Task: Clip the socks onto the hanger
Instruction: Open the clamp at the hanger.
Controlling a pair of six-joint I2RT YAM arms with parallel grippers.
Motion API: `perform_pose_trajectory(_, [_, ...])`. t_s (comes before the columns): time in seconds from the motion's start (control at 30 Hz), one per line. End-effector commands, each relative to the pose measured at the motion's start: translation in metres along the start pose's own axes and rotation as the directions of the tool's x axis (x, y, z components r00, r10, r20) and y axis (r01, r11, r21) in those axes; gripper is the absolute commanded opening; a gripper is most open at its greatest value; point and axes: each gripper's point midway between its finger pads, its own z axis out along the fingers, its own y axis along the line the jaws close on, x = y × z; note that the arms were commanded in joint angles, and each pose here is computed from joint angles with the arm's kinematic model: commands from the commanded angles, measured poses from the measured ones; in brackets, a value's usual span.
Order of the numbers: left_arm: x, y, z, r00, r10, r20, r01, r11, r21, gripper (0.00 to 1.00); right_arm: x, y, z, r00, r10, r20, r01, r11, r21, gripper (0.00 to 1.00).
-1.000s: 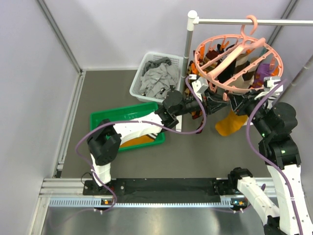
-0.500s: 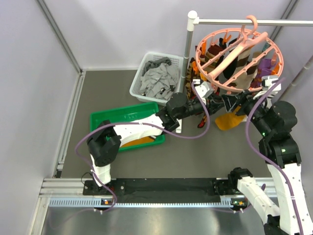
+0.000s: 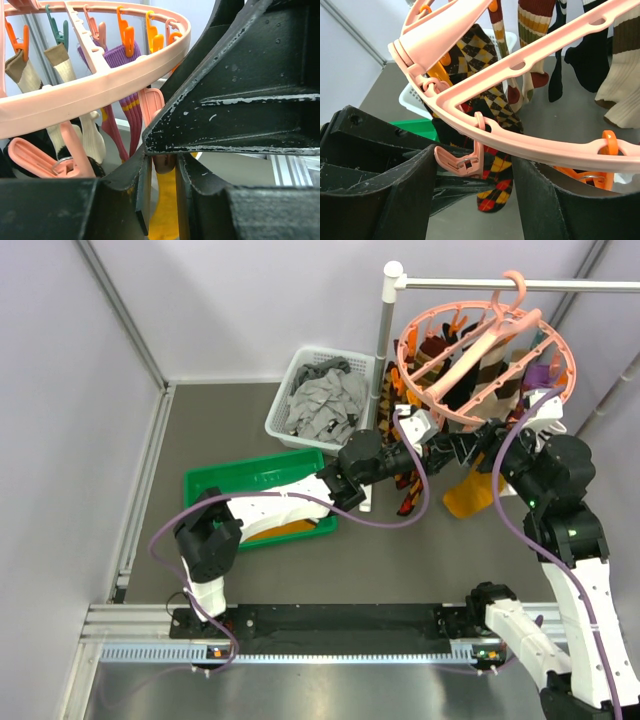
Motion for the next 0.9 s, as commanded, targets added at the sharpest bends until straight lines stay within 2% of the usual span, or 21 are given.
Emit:
perform_pose_trajectory(0.0, [-0.022,-0.015,-0.004,0.999,0.037,0.03,-0.038,0.999,0.036,0.0,-0.029,0.014,0.0,0.997,-0.01,0.08,0.014,0.999,-0.05,0.59])
perform_pose_trajectory(0.23, [-0.021,-0.018,-0.004,0.999,0.047,0.021,-0.048,0.998,0.045,0.0,-0.031,0.019,0.003,0.996,0.015,0.084,-0.008,0.997,-0.08,0.52])
perform_pose_trajectory(0.33, [-0.019,-0.02,-0.003,0.999,0.047,0.015,-0.047,0.998,0.052,0.0,-0.032,0.021,0.002,0.996,0.016,0.087,-0.008,0.996,-0.085,0.45])
perform_pose_trajectory(0.5, [-0.017,-0.019,-0.005,0.999,0.045,0.008,-0.045,0.998,0.049,0.04,-0.03,0.02,0.0,0.996,0.017,0.089,-0.01,0.997,-0.08,0.28])
perform_pose_trajectory(0.6, [-0.018,-0.019,-0.007,0.999,0.046,0.01,-0.047,0.998,0.041,0.12,-0.03,0.019,-0.001,0.996,0.017,0.089,-0.011,0.997,-0.077,0.18])
perform_pose_trajectory(0.63, [-0.019,-0.018,-0.008,0.999,0.048,0.013,-0.048,0.998,0.039,0.2,-0.029,0.019,-0.001,0.996,0.021,0.089,-0.014,0.997,-0.077,0.16])
perform_pose_trajectory(0.73, [-0.023,-0.016,-0.012,0.999,0.044,0.023,-0.044,0.999,0.017,0.28,-0.028,0.018,-0.003,0.995,0.027,0.093,-0.02,0.997,-0.071,0.07])
perform_pose_trajectory(0.77, [-0.023,-0.015,-0.013,0.999,0.042,0.024,-0.043,0.999,0.011,0.36,-0.028,0.017,-0.003,0.995,0.027,0.093,-0.021,0.998,-0.065,0.04])
perform_pose_trajectory(0.87, [-0.027,-0.013,-0.019,0.999,0.037,0.026,-0.036,0.999,-0.011,0.49,-0.026,0.015,-0.003,0.995,0.035,0.097,-0.029,0.998,-0.059,0.01])
